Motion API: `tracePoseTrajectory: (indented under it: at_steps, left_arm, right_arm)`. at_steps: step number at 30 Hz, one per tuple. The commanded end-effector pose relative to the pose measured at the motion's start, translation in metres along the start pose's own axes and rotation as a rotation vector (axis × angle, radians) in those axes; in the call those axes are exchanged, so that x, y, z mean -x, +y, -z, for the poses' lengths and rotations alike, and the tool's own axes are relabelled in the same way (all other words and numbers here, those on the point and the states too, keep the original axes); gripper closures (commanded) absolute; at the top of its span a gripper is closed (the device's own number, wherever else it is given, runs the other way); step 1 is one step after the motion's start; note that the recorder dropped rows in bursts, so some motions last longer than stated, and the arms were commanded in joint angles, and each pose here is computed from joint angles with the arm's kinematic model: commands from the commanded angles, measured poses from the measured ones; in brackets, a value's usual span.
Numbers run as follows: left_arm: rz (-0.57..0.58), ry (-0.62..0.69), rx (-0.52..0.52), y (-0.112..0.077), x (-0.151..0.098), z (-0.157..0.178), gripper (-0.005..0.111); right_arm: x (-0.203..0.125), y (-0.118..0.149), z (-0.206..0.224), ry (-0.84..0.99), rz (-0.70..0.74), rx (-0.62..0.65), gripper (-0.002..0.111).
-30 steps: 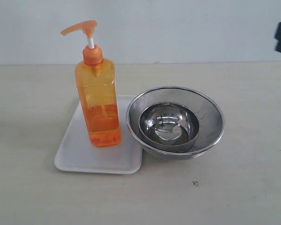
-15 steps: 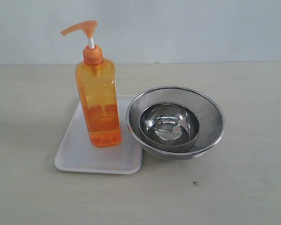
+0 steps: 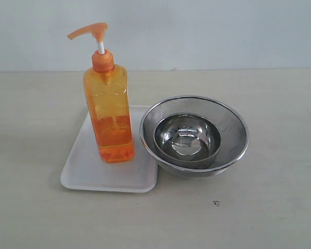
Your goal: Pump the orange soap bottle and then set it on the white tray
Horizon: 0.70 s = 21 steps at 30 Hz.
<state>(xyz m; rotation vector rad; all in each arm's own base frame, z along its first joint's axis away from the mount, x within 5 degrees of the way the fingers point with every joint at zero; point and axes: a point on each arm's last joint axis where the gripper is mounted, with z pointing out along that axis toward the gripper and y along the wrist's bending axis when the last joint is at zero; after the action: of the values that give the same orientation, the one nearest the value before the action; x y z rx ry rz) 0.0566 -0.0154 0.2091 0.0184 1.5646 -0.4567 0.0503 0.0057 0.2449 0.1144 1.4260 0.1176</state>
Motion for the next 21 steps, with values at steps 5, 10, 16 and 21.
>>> tracePoseTrajectory:
  at_steps: [5, 10, 16, 21]
  left_arm:
    - [0.005, -0.004, 0.005, 0.001, -0.001, 0.001, 0.102]
    - [0.005, -0.004, 0.005, 0.001, -0.001, 0.001, 0.102]
    - [0.005, -0.004, 0.005, 0.001, -0.001, 0.001, 0.102]
    - [0.005, -0.004, 0.003, 0.001, -0.001, 0.001, 0.102]
  right_arm:
    - [-0.009, -0.003, 0.000, 0.045, 0.085, -0.027, 0.107]
    - [-0.021, -0.010, 0.002, 0.182, 0.129, -0.094, 0.107]
    - [-0.047, -0.017, 0.004, 0.319, 0.081, -0.139, 0.107]
    - [-0.059, -0.018, 0.005, 0.363, 0.037, -0.146, 0.107]
